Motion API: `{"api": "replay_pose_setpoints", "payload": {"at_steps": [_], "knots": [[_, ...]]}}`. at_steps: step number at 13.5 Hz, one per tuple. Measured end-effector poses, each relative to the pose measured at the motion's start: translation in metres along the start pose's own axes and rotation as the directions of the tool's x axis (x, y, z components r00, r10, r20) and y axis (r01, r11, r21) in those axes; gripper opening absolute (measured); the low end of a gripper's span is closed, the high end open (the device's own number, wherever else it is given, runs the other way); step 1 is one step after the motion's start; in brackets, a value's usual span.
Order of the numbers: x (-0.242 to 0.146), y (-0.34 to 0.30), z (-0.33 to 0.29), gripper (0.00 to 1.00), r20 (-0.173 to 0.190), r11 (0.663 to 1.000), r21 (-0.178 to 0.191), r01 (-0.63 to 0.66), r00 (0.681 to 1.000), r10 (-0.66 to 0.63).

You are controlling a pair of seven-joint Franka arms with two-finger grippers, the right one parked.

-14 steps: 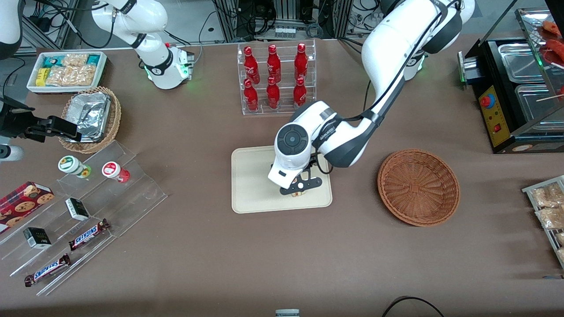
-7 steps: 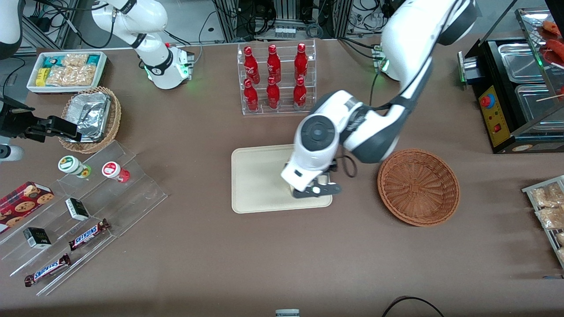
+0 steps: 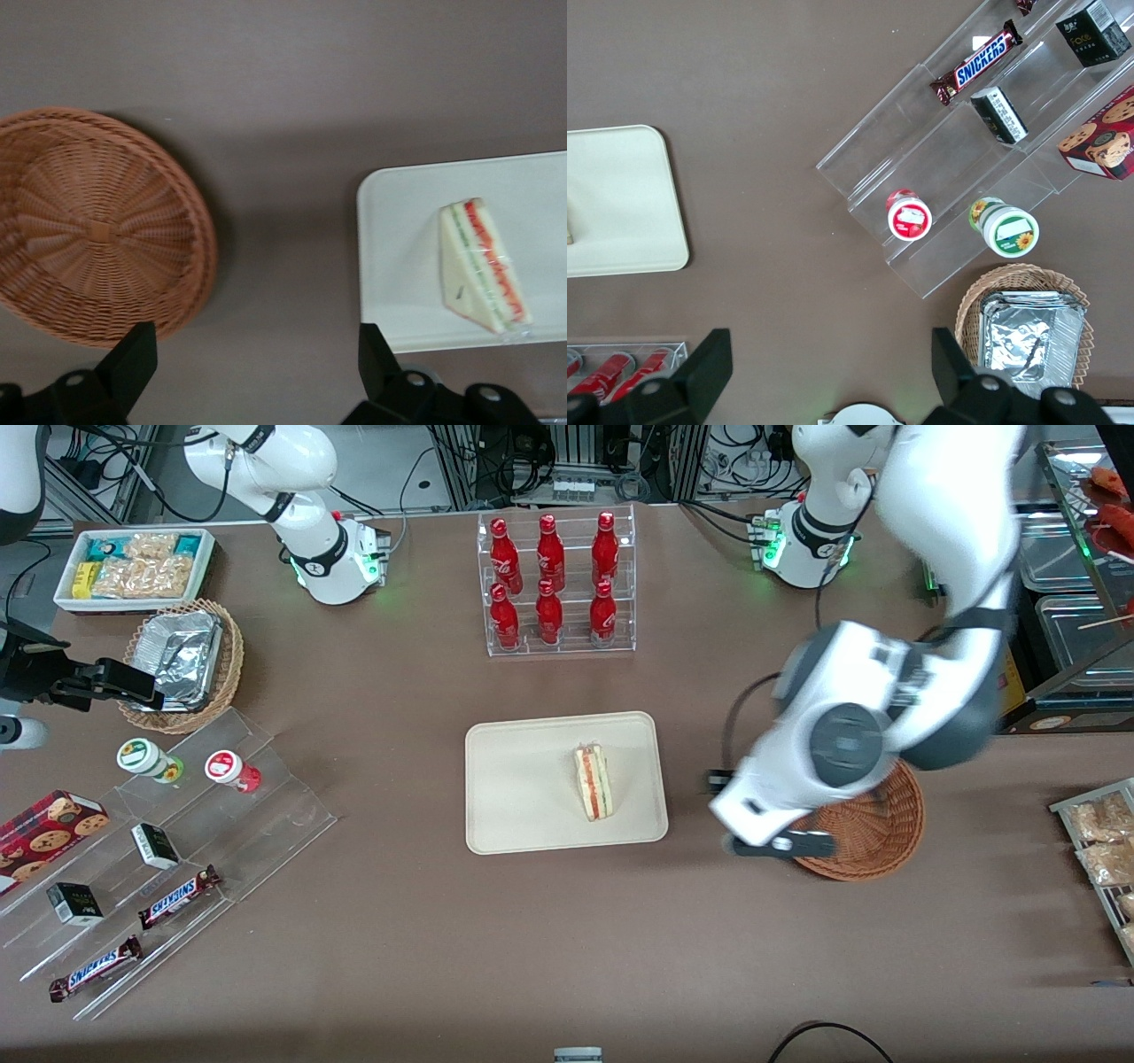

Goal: Place sandwich from basket to tray

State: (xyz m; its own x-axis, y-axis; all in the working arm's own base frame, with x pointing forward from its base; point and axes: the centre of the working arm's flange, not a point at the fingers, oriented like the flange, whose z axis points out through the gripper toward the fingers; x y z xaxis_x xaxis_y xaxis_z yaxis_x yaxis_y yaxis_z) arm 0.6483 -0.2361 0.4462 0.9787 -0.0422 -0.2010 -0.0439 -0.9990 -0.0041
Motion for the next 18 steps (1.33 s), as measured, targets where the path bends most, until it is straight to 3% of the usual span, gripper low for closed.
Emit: {"api": "replay_pose_setpoints", "payload": {"at_steps": [4,7,12,18], "knots": [[-0.021,-0.083,-0.017,1.00,0.040,0.998,0.021,0.066,0.997,-0.067],[-0.048,-0.100,-0.020,1.00,0.053,0.994,0.054,0.090,0.994,-0.093],[-0.081,-0.119,-0.044,1.00,0.031,0.990,0.081,0.120,0.992,-0.122],[-0.113,-0.159,-0.075,1.00,0.056,0.993,0.097,0.066,0.996,-0.072]]}}
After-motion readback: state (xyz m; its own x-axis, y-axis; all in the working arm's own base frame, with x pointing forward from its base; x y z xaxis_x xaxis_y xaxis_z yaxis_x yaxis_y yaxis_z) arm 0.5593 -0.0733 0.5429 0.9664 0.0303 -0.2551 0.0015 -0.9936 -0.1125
